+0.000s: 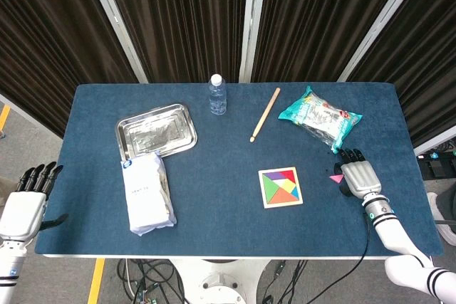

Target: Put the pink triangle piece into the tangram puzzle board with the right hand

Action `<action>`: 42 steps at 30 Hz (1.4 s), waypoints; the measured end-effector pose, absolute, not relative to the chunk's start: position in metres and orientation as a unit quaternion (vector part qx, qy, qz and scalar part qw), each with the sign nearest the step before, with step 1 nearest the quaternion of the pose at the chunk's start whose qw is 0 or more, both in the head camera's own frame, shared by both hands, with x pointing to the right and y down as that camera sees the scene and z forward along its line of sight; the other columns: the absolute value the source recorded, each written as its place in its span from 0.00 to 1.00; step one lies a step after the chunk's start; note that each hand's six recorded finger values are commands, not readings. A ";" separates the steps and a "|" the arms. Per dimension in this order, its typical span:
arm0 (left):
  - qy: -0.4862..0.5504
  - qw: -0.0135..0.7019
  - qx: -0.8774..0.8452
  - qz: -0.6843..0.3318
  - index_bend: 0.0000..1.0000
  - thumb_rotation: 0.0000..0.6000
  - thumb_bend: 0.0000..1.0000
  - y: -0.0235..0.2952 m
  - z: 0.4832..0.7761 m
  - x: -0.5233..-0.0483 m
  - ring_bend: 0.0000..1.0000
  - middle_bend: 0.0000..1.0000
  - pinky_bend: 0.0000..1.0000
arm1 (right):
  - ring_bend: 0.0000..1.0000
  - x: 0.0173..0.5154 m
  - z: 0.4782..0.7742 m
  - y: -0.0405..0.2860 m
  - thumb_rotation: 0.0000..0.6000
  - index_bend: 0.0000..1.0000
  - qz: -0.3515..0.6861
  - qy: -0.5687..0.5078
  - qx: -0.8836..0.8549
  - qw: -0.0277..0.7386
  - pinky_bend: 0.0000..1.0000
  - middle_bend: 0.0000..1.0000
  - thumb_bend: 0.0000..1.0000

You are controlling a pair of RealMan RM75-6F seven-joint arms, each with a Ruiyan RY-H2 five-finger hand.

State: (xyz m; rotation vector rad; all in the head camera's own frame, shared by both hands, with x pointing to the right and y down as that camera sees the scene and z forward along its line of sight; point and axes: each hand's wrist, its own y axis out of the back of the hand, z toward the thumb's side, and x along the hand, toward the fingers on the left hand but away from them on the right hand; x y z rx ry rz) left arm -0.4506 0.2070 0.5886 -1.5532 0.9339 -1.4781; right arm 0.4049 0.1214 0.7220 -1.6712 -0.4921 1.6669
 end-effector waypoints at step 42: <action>0.358 0.383 -0.620 -0.585 0.05 1.00 0.00 0.210 0.595 -0.449 0.00 0.02 0.08 | 0.00 0.399 0.715 0.111 1.00 0.55 0.629 -0.209 -0.659 0.356 0.00 0.00 0.27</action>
